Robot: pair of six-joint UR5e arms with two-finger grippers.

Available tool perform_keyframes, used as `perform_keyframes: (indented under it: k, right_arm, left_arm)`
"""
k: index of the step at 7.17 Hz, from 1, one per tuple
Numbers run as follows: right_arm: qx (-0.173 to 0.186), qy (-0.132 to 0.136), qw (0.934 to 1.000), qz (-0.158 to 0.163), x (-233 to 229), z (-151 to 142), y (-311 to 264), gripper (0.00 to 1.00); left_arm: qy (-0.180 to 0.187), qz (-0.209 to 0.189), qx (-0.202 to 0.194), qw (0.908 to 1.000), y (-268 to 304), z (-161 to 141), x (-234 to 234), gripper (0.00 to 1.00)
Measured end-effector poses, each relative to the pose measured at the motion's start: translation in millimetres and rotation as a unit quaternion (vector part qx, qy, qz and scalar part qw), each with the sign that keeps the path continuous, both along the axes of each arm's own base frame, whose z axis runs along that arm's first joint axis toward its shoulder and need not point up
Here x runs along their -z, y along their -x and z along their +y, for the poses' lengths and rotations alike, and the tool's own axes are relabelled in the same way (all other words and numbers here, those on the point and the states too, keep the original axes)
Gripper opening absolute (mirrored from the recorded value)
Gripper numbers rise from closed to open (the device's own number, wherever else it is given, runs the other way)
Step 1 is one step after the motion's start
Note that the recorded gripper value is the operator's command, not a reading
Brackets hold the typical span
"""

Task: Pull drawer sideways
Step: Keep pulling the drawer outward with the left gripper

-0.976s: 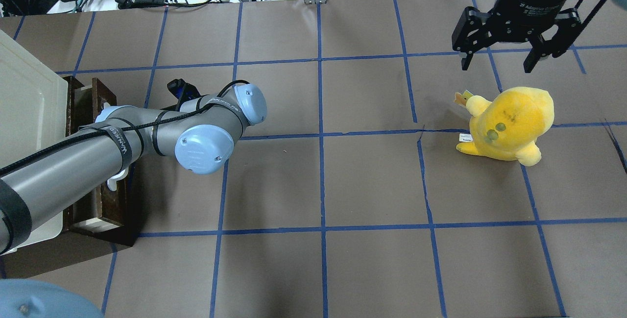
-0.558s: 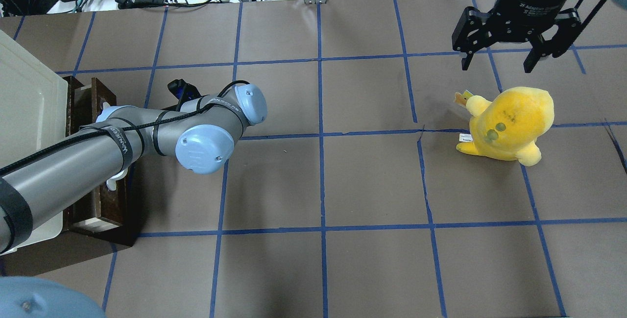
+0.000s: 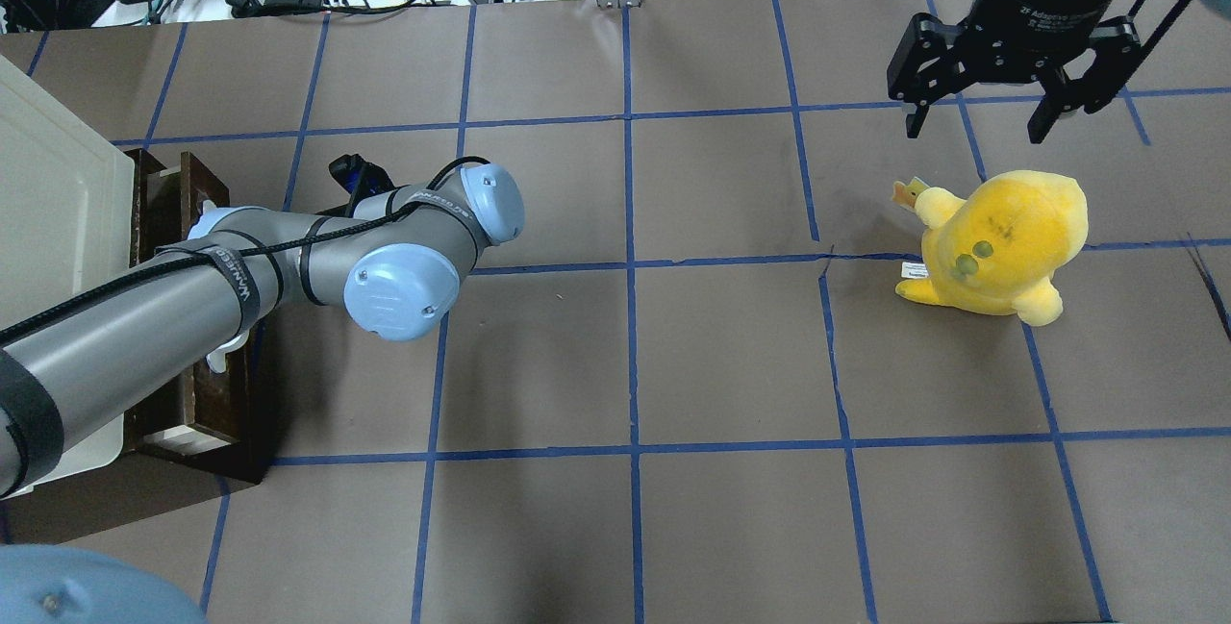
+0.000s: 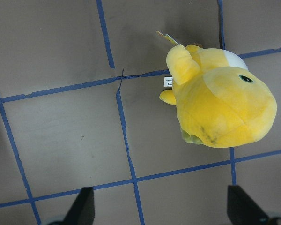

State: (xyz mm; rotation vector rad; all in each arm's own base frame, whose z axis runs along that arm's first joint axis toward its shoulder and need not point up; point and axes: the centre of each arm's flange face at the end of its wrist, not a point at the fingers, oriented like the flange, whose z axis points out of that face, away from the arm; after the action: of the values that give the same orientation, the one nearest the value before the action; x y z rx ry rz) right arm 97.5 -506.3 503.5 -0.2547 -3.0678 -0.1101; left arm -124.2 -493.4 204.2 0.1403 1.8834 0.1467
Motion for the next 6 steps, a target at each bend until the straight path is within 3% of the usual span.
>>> perform_keyframes:
  k: [6]
  right_arm:
    - [0.000,0.000,1.0000,0.000,0.0,0.0,0.0,1.00]
  left_arm:
    - [-0.011,0.001,0.014,0.9998,8.1,-1.5,-4.2,0.19]
